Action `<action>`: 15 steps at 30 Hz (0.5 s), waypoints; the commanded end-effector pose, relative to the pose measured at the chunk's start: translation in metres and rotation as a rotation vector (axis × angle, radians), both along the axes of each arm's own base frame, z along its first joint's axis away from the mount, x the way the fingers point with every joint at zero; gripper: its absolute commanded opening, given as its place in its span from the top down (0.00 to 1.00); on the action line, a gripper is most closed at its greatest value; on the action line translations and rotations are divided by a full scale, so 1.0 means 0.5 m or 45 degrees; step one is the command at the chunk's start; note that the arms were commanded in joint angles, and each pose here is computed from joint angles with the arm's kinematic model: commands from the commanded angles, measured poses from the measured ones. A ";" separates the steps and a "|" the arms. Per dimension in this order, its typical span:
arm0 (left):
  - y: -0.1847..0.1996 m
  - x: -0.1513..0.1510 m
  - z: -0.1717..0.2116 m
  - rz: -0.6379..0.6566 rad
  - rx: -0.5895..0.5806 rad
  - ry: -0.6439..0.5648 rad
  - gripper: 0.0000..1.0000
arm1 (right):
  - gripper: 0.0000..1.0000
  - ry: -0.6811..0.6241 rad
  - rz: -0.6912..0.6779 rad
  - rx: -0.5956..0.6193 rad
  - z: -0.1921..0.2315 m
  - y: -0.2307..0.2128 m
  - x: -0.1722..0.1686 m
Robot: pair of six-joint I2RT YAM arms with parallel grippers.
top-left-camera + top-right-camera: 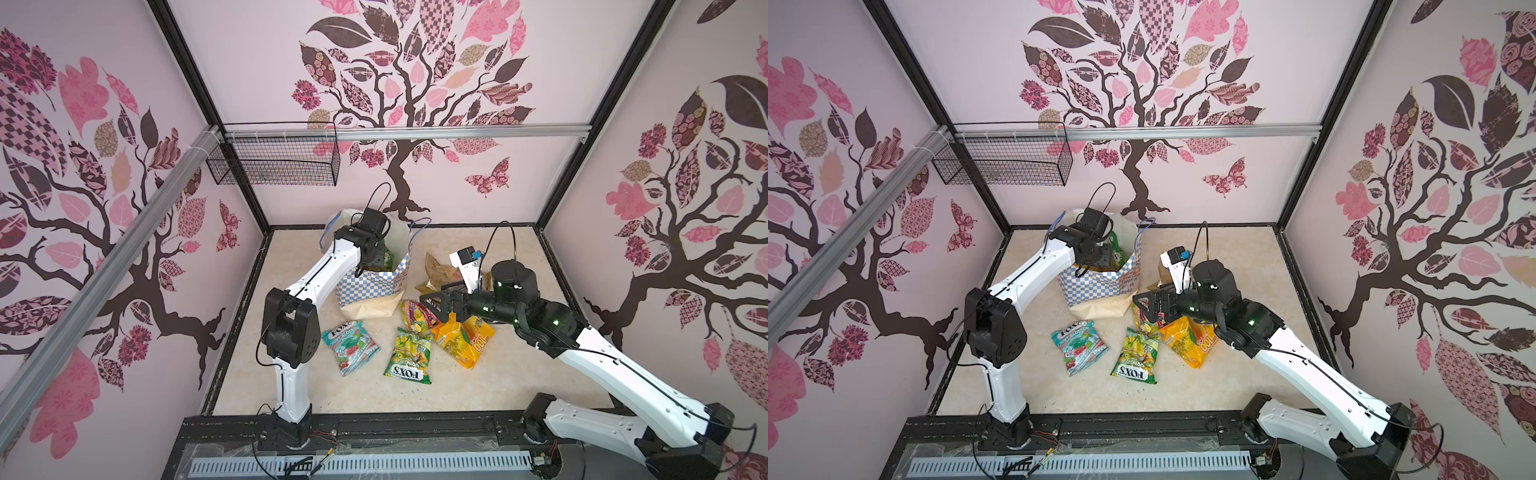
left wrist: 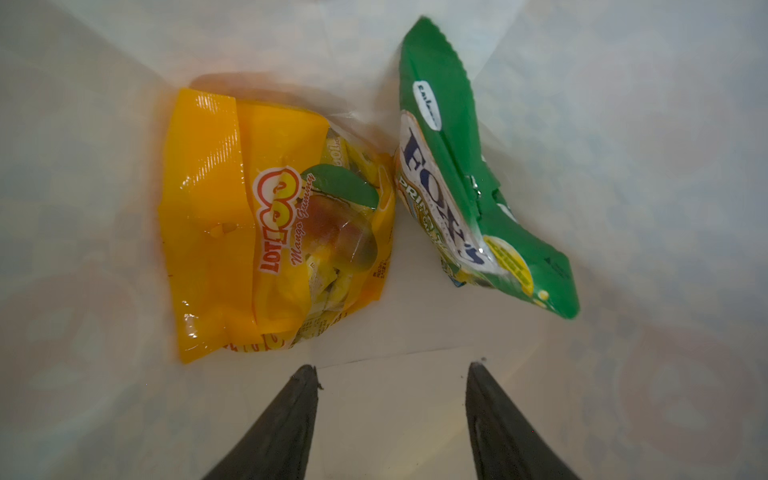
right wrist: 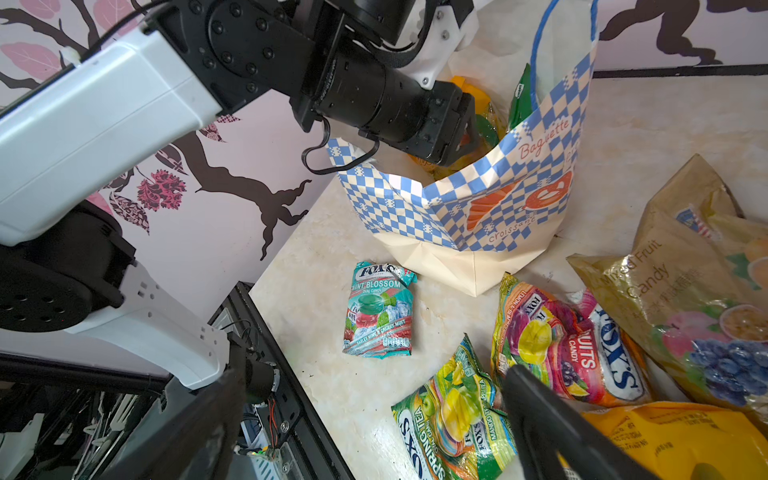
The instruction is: Take the snacks out of the paper bag
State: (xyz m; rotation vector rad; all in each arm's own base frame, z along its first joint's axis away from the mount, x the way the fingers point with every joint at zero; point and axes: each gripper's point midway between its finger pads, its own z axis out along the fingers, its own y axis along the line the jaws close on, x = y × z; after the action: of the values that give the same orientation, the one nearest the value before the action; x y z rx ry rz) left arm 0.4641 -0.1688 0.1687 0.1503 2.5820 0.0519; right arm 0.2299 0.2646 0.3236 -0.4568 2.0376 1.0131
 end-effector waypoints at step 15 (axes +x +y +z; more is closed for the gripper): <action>0.001 0.072 -0.156 -0.076 -0.047 0.275 0.09 | 0.00 0.005 0.013 0.021 0.008 0.008 0.004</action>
State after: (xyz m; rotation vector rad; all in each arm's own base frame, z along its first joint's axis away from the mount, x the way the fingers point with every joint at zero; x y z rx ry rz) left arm 0.5080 -0.1662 0.1043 0.2017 2.7156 0.0007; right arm 0.2294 0.2656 0.3229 -0.4546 2.0432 1.0227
